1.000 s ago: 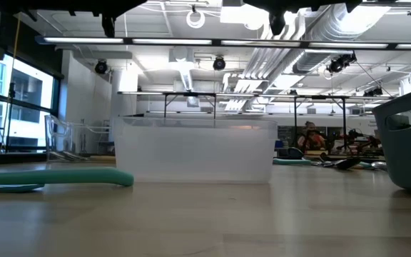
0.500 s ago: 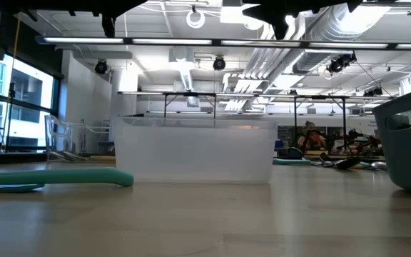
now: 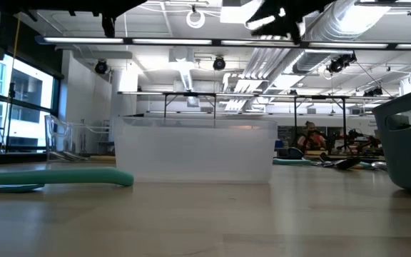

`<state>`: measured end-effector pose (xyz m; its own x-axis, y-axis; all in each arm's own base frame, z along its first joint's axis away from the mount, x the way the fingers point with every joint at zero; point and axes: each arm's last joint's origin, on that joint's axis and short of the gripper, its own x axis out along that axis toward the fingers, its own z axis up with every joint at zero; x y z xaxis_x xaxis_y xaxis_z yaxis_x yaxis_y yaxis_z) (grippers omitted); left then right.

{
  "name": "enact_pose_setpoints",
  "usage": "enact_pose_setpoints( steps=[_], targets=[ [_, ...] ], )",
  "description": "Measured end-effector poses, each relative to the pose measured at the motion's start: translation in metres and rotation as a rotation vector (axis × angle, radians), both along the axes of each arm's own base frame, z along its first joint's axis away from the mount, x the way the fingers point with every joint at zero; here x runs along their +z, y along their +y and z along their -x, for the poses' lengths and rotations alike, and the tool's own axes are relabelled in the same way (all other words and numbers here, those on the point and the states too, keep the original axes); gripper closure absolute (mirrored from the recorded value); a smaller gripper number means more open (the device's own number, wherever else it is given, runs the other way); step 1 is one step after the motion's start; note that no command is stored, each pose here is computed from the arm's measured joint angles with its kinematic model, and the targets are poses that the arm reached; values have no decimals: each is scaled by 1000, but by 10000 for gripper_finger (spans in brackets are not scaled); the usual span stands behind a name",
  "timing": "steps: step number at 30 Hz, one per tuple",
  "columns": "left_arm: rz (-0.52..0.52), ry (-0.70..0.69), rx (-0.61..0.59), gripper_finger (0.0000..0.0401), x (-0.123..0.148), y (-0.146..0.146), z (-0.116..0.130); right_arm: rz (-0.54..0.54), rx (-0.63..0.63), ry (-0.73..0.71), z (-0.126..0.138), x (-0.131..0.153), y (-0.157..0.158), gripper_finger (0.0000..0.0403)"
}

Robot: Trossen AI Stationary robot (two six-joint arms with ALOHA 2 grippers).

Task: Sort silverware by color (type)
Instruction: Adjust the blue spoons on the table

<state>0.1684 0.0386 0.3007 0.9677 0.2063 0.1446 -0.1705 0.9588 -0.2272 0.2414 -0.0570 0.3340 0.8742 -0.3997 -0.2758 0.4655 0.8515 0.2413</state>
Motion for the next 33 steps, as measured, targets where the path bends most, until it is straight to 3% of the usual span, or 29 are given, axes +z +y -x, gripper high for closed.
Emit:
enact_pose_setpoints(
  steps=[3, 6, 14, 23, 33],
  targets=[
    [1, 0, 0, 401, 0, 0, 0, -13, -246, 167, 15, 4, -17, 251],
    [1, 0, 0, 401, 0, 0, 0, -59, -353, 310, 33, 4, -37, 254],
    [0, 0, 0, 401, 0, 0, 0, -417, -535, 548, 81, -48, -75, 257],
    [0, 0, 1, 401, 0, 0, 0, -630, -752, 604, 113, -123, -84, 257],
    [1, 0, 4, 401, 0, 0, 0, -650, -913, 572, 125, -165, -77, 257]
  ],
)
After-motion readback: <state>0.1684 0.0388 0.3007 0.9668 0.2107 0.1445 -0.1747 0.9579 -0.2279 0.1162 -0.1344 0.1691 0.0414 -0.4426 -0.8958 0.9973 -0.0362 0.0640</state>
